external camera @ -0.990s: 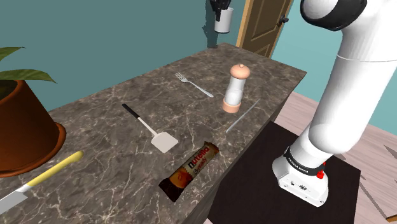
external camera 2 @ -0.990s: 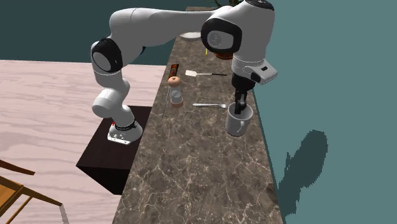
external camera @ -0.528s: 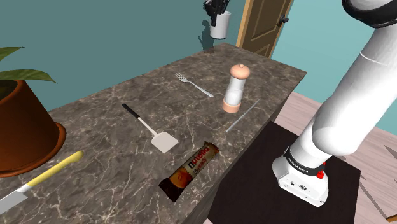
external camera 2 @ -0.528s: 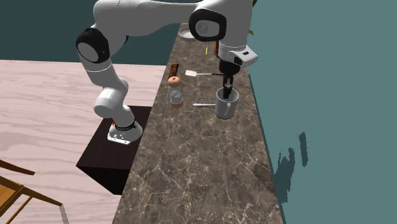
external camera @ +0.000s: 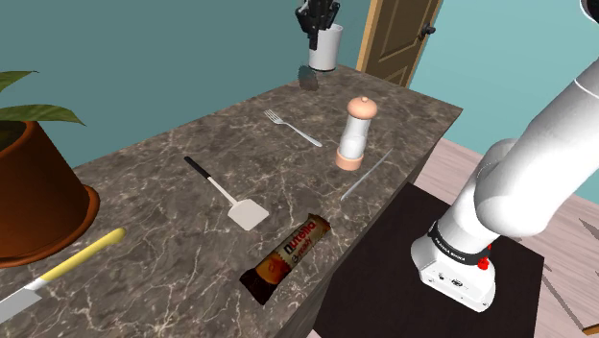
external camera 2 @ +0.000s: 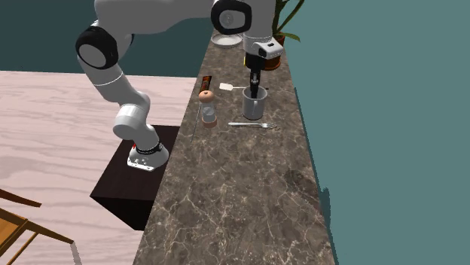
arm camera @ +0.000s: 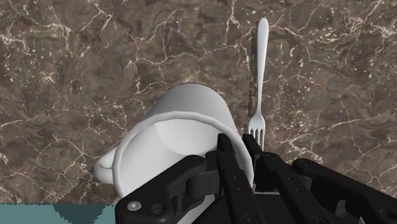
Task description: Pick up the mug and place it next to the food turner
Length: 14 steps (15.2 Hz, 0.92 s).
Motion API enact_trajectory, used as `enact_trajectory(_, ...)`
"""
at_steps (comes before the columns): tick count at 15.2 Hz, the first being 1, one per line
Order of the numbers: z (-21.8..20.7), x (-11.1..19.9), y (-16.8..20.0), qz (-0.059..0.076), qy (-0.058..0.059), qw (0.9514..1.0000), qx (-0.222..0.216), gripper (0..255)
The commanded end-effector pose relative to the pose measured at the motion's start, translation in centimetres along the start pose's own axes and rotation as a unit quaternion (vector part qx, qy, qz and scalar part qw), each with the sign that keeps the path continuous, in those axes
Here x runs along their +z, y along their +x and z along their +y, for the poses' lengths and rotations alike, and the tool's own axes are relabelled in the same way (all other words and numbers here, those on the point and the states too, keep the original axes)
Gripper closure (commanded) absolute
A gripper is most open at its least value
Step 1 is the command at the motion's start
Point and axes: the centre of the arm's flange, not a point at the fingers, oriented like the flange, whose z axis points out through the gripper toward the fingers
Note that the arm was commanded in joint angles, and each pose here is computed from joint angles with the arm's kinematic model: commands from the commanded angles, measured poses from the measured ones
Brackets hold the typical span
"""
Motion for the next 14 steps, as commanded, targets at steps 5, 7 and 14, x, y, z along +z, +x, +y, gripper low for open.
enact_trajectory(5, -6.8, -0.5, -3.7, 0.0, 0.0, 1.0, 0.001, 255)
enact_trajectory(7, -9.1, -0.7, -5.0, 0.0, 0.0, 1.0, 0.001, 255)
enact_trajectory(14, -17.2, -1.4, -9.4, 0.0, 0.0, 1.0, 0.001, 255)
